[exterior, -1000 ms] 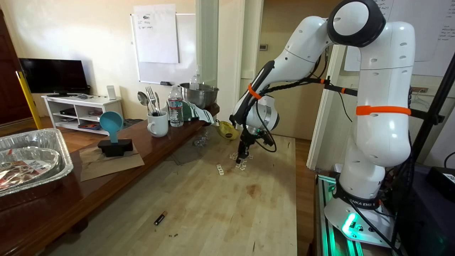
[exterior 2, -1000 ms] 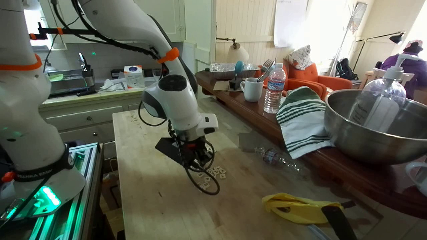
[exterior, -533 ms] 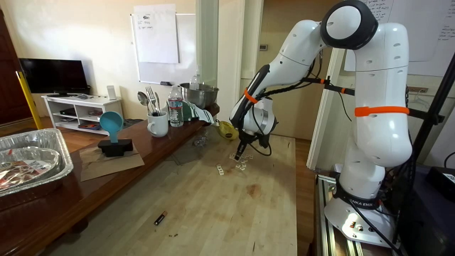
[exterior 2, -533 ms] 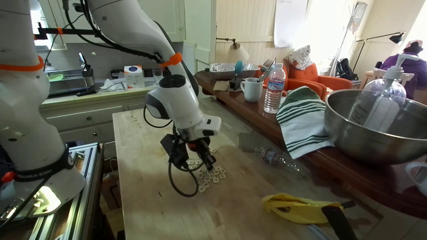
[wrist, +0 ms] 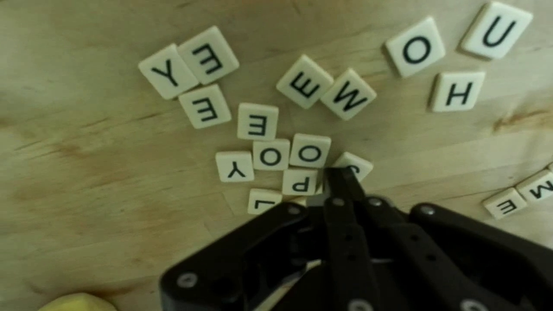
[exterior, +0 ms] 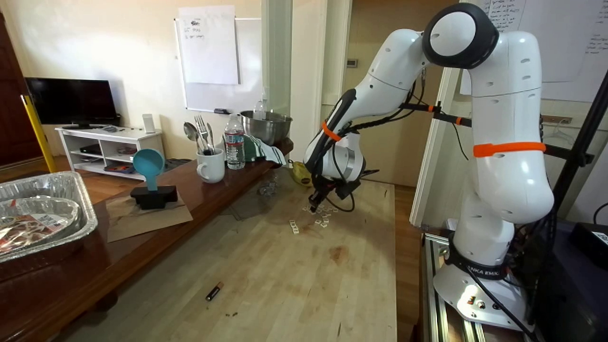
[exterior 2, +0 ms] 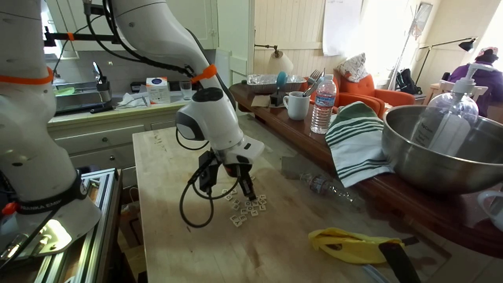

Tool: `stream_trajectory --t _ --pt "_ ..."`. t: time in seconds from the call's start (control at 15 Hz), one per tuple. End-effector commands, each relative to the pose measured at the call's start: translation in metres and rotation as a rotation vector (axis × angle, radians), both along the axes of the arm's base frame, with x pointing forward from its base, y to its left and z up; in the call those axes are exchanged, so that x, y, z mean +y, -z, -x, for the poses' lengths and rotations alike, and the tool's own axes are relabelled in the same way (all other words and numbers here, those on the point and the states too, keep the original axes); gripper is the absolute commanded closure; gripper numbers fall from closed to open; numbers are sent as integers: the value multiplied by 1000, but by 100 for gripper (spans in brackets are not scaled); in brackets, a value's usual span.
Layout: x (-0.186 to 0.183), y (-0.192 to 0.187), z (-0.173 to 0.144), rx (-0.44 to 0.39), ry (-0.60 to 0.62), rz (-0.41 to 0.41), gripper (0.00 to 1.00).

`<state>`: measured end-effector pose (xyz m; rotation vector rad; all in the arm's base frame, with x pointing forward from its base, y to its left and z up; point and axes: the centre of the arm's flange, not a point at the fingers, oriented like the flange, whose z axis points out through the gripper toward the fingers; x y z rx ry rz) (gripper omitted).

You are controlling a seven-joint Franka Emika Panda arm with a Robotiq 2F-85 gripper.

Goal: Move two letter tiles to the left.

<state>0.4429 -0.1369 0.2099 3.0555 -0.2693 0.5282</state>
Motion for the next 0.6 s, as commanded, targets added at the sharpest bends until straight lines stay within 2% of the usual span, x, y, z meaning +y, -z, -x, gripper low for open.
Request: stream_trajectory --t 0.0,0.27,0.53 --pt "12 4 -15 84 144 -62 100" --pt "16 2 -17 107 260 -108 100" --pt "20 -2 -22 141 295 -185 100"
